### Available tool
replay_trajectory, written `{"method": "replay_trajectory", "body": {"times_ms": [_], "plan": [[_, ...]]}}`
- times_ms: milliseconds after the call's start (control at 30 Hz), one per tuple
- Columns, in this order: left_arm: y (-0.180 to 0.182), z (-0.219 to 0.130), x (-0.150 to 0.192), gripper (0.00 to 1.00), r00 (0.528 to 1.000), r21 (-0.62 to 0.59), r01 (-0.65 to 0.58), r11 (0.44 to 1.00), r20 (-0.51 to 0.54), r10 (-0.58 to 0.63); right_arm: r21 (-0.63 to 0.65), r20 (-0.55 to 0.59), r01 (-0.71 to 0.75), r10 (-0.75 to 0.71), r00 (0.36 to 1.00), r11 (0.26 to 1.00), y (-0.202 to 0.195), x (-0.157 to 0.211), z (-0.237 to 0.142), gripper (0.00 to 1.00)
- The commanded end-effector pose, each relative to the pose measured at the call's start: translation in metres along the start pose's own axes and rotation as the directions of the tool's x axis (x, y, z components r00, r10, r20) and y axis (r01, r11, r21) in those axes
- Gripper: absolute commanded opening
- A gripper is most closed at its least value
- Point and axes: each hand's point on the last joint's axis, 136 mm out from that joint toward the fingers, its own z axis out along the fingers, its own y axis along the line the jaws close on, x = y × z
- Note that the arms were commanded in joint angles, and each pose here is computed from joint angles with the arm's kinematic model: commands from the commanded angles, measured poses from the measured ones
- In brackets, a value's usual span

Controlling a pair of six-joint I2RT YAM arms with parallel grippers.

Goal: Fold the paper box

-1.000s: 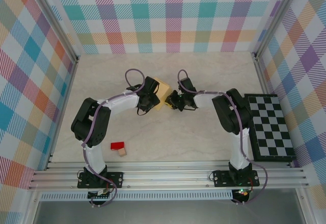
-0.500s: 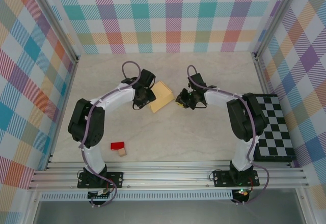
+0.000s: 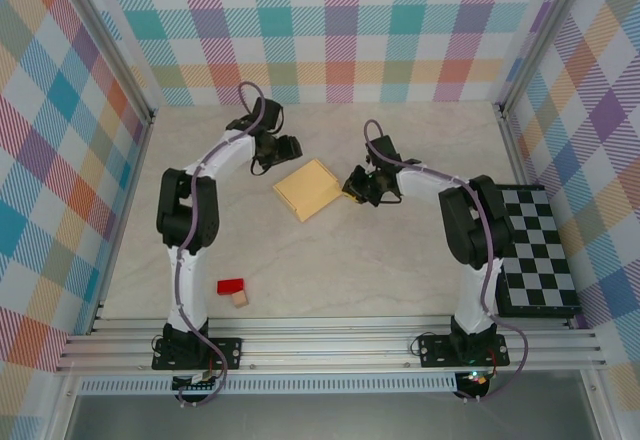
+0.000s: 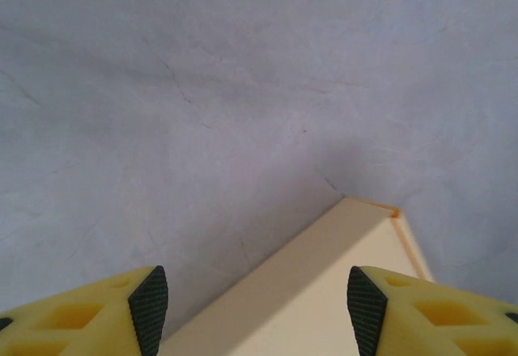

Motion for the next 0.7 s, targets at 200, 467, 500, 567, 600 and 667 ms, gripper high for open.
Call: {"method": "replay_trajectory", "body": {"times_ms": [200, 467, 500, 567, 600, 667], "plan": [[-0.048, 0.018, 0.0, 0.72, 0.996, 0.346, -0.056, 0.937, -0.05, 0.078, -0.026, -0.022, 0.012, -0.013, 1.0, 1.0, 0.002, -0.002, 0.012, 0.12], [-0.053, 0.031, 0.013, 0.75, 0.995, 0.391, -0.017, 0.92, -0.087, 0.055, -0.014, -0.021, 0.009, -0.009, 1.0, 1.0, -0.002, -0.009, 0.021, 0.12], [-0.055, 0.034, 0.017, 0.75, 0.993, 0.4, -0.014, 0.917, -0.099, 0.058, -0.019, -0.018, 0.01, -0.011, 1.0, 1.0, -0.001, -0.01, 0.021, 0.12], [-0.061, 0.04, 0.024, 0.75, 0.99, 0.412, -0.016, 0.911, -0.119, 0.072, -0.031, -0.016, 0.016, -0.017, 1.0, 0.999, 0.001, -0.011, 0.024, 0.12], [-0.064, 0.043, 0.028, 0.75, 0.988, 0.415, -0.016, 0.91, -0.131, 0.077, -0.041, -0.018, 0.02, -0.021, 1.0, 0.999, 0.002, -0.012, 0.026, 0.12], [-0.071, 0.05, 0.035, 0.75, 0.984, 0.418, -0.019, 0.908, -0.153, 0.091, -0.083, -0.024, 0.041, -0.043, 0.999, 0.996, 0.008, -0.013, 0.03, 0.12]]}}
